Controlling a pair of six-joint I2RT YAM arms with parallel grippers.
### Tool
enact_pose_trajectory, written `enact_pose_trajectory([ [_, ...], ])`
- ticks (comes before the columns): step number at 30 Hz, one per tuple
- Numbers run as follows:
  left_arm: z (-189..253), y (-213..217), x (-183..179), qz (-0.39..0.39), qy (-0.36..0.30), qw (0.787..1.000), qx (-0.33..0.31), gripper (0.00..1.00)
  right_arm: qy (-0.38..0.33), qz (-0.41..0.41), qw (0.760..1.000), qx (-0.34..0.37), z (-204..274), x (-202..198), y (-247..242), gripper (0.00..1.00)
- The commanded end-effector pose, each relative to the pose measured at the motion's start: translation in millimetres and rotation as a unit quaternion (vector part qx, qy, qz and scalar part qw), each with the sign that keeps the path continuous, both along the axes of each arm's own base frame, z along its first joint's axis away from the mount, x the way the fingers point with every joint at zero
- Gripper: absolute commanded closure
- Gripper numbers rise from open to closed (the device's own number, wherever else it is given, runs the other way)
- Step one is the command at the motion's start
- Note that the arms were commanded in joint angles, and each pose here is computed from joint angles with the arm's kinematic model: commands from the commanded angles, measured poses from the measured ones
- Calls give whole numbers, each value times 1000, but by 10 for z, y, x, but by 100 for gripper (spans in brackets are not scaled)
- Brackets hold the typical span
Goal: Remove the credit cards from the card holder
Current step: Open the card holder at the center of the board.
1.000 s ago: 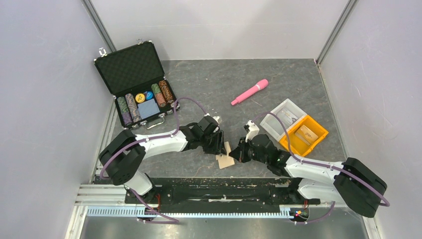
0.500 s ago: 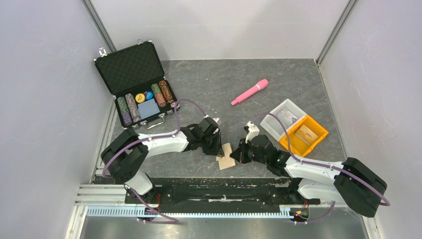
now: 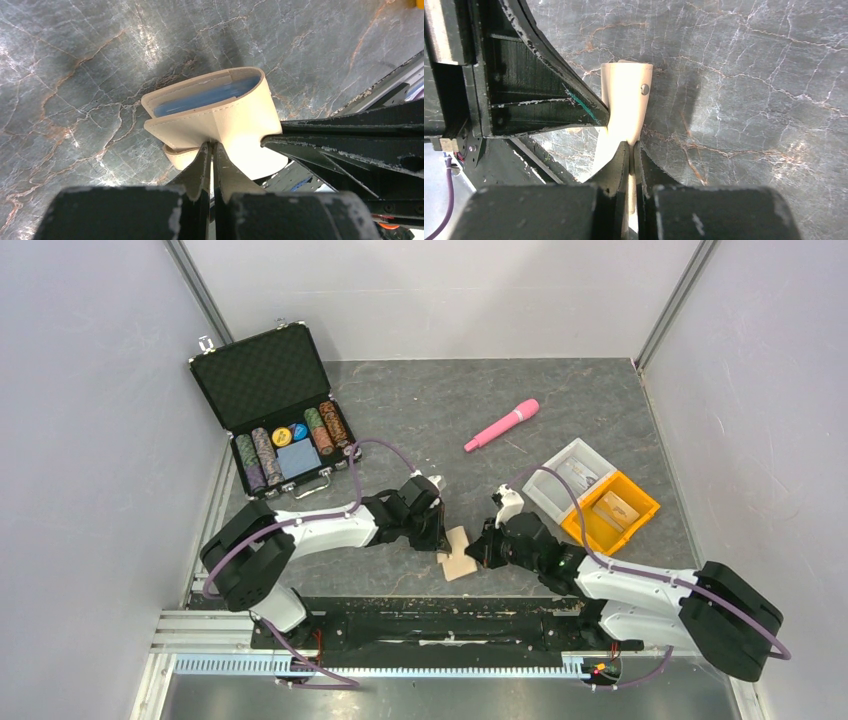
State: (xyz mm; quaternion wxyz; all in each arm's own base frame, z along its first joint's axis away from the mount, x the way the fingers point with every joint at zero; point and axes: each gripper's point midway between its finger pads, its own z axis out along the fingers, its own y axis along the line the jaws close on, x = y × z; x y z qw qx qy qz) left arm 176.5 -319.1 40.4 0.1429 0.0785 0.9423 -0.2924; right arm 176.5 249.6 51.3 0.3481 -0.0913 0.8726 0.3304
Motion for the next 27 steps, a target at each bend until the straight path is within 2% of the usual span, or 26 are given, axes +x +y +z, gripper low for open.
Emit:
enact_pose_trajectory([
  [1, -35, 188, -165, 1, 14, 1000, 27, 98, -55, -57, 997, -8, 154, 302, -154, 100],
  [10, 12, 268, -218, 4, 10, 1000, 22, 98, -48, -64, 996, -29, 0, 338, -278, 100],
  [14, 16, 321, -146, 11, -7, 999, 41, 98, -62, -56, 996, -35, 22, 377, -286, 100],
  [15, 25, 336, -119, 12, -12, 999, 47, 98, -65, -59, 995, -42, 24, 411, -316, 96],
  [17, 43, 328, -73, 10, -23, 999, 48, 98, -68, -66, 994, -61, 40, 481, -375, 78],
  [21, 114, 167, -73, -3, -21, 1000, 1, 98, -75, -60, 990, -99, 129, 541, -411, 53],
  [24, 130, 137, -52, -3, -22, 1000, -4, 98, -75, -46, 991, -102, 200, 539, -365, 42],
  [27, 126, 166, -39, 0, -21, 1000, -1, 98, -78, -34, 990, -115, 205, 512, -322, 35],
])
